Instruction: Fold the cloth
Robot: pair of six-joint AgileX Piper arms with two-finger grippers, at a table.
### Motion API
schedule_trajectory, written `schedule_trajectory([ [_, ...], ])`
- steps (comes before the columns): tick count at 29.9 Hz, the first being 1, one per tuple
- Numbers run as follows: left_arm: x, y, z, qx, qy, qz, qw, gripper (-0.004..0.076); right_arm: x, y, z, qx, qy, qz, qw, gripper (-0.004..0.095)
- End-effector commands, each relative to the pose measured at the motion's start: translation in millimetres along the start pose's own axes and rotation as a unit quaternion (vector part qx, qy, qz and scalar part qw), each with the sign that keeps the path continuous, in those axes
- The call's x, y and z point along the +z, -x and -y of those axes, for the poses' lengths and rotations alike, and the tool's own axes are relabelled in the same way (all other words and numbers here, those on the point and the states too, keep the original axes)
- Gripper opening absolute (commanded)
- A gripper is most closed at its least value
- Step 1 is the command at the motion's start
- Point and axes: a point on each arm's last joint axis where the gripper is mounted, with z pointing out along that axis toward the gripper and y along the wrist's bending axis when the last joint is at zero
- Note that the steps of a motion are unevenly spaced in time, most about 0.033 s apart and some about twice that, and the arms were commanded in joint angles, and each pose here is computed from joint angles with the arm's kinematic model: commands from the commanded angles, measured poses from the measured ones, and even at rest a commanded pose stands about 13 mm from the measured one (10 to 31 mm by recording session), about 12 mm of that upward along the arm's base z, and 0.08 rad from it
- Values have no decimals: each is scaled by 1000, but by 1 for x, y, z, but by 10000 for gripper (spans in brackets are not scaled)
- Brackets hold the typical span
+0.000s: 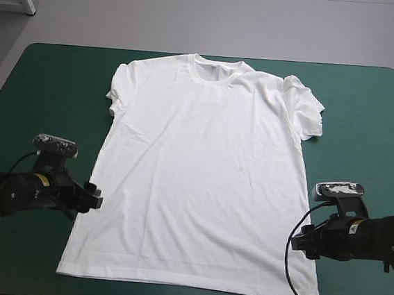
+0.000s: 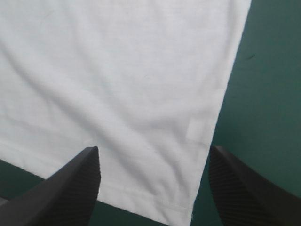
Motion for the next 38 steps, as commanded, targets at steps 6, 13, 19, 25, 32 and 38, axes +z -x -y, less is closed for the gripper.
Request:
schedule_trajectory([
  [6, 10, 92, -17, -4, 43, 105, 994, 526, -21, 9, -1, 2, -18, 27, 999, 631],
  [13, 68, 133, -40, -56, 26, 78, 995, 523, -23, 9, -4, 8, -7, 26, 1000, 629],
  [19, 111, 161, -51, -50, 26, 53, 997, 521, -27, 12, -4, 6, -7, 33, 999, 629],
  [25, 143, 174, -57, -50, 27, 40, 998, 521, -27, 13, -4, 5, -7, 41, 999, 621],
  [32, 172, 166, -61, -52, 26, 1, 998, 477, -29, 29, 3, 10, -48, 76, 996, 617],
  [38, 188, 160, -62, -54, 23, -26, 998, 328, -28, 69, 8, -2, -81, 100, 992, 617],
])
